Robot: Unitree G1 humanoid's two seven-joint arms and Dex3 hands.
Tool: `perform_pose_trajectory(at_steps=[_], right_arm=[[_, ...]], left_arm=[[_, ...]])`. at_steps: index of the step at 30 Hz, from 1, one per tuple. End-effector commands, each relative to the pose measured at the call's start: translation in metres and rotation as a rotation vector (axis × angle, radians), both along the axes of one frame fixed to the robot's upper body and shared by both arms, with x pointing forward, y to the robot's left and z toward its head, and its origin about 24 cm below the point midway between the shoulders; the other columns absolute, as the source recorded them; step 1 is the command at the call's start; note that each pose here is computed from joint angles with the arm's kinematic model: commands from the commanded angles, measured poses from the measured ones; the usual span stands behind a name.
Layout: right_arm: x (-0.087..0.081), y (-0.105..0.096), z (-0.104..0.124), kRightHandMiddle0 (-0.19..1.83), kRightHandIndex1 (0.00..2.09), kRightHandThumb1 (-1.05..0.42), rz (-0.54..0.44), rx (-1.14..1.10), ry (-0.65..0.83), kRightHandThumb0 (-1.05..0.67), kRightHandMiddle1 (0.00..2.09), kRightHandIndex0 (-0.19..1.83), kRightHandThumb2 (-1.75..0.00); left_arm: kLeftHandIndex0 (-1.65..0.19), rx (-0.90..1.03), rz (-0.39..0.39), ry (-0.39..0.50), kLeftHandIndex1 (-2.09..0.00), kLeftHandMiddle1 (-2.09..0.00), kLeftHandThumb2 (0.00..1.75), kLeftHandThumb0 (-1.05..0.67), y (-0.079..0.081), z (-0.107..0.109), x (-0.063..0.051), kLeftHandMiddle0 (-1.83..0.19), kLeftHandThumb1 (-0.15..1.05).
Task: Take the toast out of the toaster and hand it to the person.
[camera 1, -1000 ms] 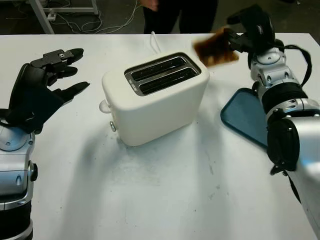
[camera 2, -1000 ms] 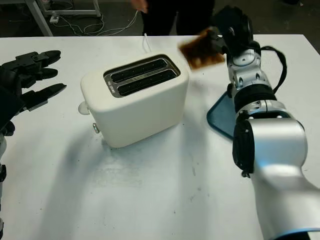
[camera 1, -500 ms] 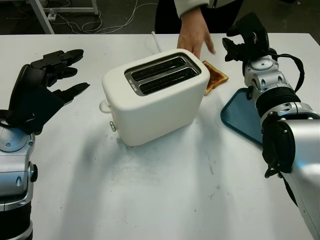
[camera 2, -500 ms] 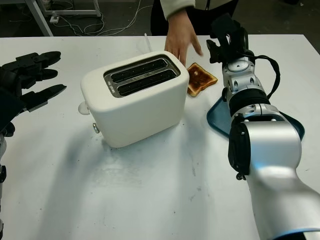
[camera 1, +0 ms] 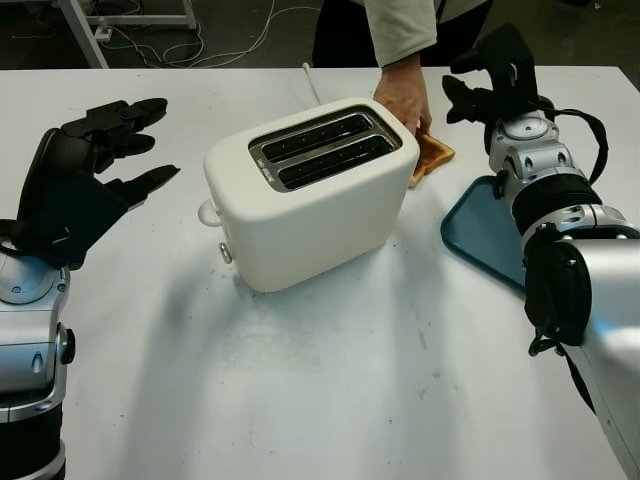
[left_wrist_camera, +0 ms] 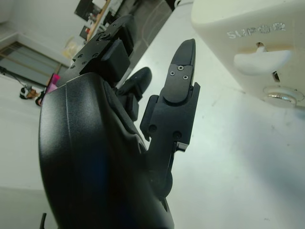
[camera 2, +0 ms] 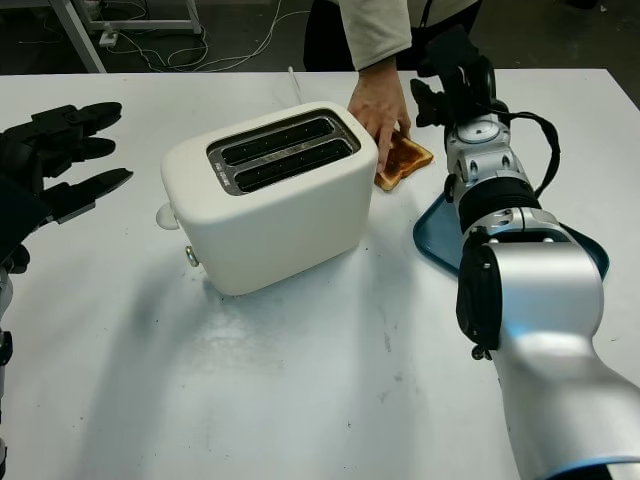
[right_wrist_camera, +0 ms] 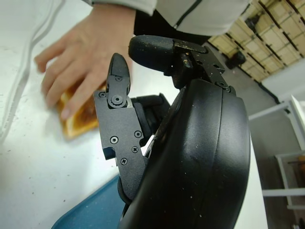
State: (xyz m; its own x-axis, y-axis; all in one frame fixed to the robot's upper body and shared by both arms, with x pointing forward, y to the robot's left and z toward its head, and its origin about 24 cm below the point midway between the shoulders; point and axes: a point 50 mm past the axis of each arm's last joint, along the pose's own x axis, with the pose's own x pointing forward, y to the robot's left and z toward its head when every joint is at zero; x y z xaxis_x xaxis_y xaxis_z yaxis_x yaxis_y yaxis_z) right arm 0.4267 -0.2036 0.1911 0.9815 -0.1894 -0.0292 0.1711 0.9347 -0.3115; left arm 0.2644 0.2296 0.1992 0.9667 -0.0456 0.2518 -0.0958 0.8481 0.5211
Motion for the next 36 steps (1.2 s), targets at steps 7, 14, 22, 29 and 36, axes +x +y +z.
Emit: perform_pose_trajectory(at_steps=[7, 14, 22, 29, 36], right_arm=[[-0.001, 0.004, 0.007, 0.4, 1.75, -0.92, 0.147, -0.025, -0.079, -0.26, 1.75, 0.69, -0.43], [-0.004, 0.005, 0.009, 0.48, 1.75, -0.92, 0.254, 0.017, -0.139, -0.28, 1.75, 0.73, -0.45], [-0.026, 0.001, -0.011, 0.39, 0.65, -0.92, 0.408, 0.237, -0.302, -0.44, 0.31, 0.35, -0.52], [-0.08, 0.011, -0.037, 0.27, 0.43, -0.92, 0.475, 0.302, -0.409, -0.51, 0.14, 0.14, -0.55], [-0.131, 0.034, -0.065, 0.23, 0.39, -0.92, 0.481, 0.395, -0.394, -0.47, 0.08, 0.1, -0.58]], left_arm=[[-0.58, 0.009, 0.024, 0.008, 0.0, -0.68, 0.07, -0.23, 0.002, -0.002, -0.002, -0.29, 0.92], [-0.58, 0.002, 0.03, 0.003, 0.0, -0.67, 0.06, -0.26, 0.001, -0.002, -0.003, -0.29, 0.92], [-0.57, -0.052, 0.041, -0.022, 0.0, -0.69, 0.1, -0.26, 0.0, -0.008, -0.017, -0.29, 0.92], [-0.46, -0.255, 0.059, -0.052, 0.0, -0.64, 0.19, -0.25, -0.009, -0.023, -0.041, -0.17, 0.92], [-0.42, -0.342, 0.122, -0.099, 0.0, -0.63, 0.28, -0.3, -0.023, -0.043, -0.062, -0.17, 0.92]])
